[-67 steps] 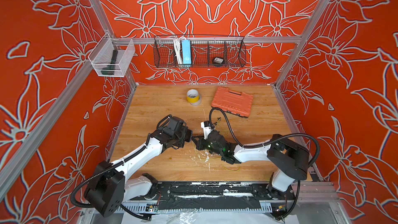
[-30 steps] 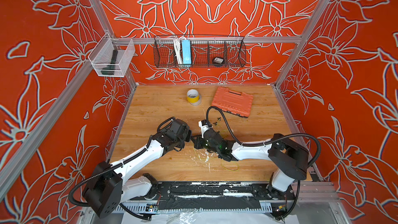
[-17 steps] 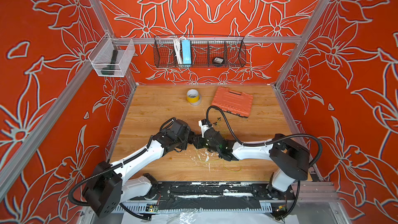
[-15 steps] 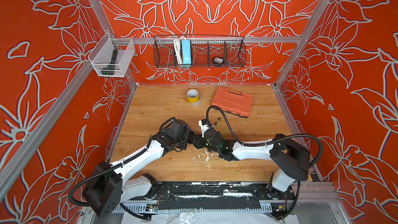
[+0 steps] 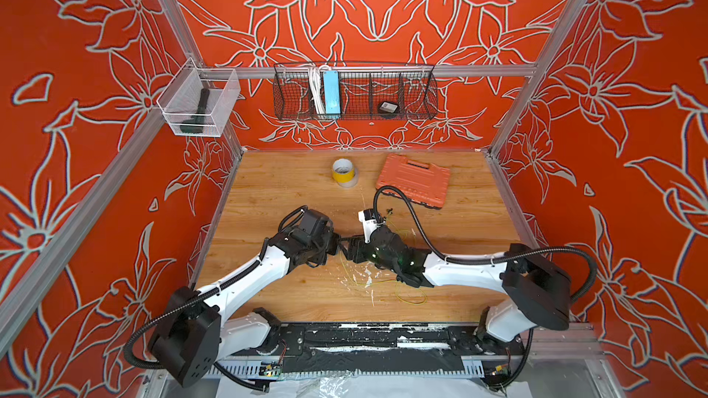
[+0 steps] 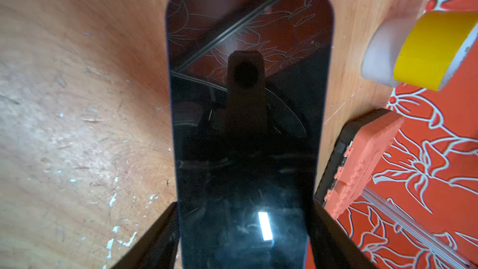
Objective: Plug wired earphones into phones
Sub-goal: Place the phone at the center of the board.
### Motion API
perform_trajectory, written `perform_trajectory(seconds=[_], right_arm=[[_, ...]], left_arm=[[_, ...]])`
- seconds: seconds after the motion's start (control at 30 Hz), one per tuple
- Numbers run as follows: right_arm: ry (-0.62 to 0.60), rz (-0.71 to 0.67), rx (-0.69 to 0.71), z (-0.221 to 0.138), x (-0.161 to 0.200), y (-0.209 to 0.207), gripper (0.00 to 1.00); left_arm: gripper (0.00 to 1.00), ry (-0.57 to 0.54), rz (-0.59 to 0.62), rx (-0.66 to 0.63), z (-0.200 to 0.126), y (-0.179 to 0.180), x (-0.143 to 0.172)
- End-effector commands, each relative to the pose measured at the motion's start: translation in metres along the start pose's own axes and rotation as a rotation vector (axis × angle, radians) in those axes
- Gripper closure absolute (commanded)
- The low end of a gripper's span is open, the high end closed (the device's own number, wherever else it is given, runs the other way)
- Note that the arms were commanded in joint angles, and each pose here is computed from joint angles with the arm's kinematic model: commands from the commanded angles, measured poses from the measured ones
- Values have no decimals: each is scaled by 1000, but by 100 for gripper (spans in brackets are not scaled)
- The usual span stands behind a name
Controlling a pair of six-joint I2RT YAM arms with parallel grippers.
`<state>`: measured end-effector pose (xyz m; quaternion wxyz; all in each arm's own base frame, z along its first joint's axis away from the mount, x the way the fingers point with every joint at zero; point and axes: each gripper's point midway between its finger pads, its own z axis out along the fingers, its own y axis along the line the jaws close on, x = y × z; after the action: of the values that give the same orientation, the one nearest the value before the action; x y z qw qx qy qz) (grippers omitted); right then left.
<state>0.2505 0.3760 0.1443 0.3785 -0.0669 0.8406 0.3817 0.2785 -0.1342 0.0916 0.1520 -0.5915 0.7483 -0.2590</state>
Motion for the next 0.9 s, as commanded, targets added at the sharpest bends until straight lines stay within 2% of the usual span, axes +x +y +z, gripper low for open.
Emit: perform_trajectory(seconds=[0.0,0.13,0.33,0.47,0.7,0.87], right_arm=[[-39,-59,134,-25,-7,-28,32],[-88,-97,263,-64,-21,-52,31],[-180,-121,413,-137,-43,-85,32],[-265,-115,469,-184,-56,-102,31],[-379,-164,545,-239,-80,-115,26],[-418,-172,568,-260,-89,-118,24]], left_arm=[[33,-67,19,-44,1,-4,-10],[32,-109,49,-135,14,3,-15],[33,-184,75,-202,27,6,-25],[32,-219,86,-251,36,9,-29],[28,-246,101,-344,56,27,-32],[24,-255,113,-377,62,32,-32]])
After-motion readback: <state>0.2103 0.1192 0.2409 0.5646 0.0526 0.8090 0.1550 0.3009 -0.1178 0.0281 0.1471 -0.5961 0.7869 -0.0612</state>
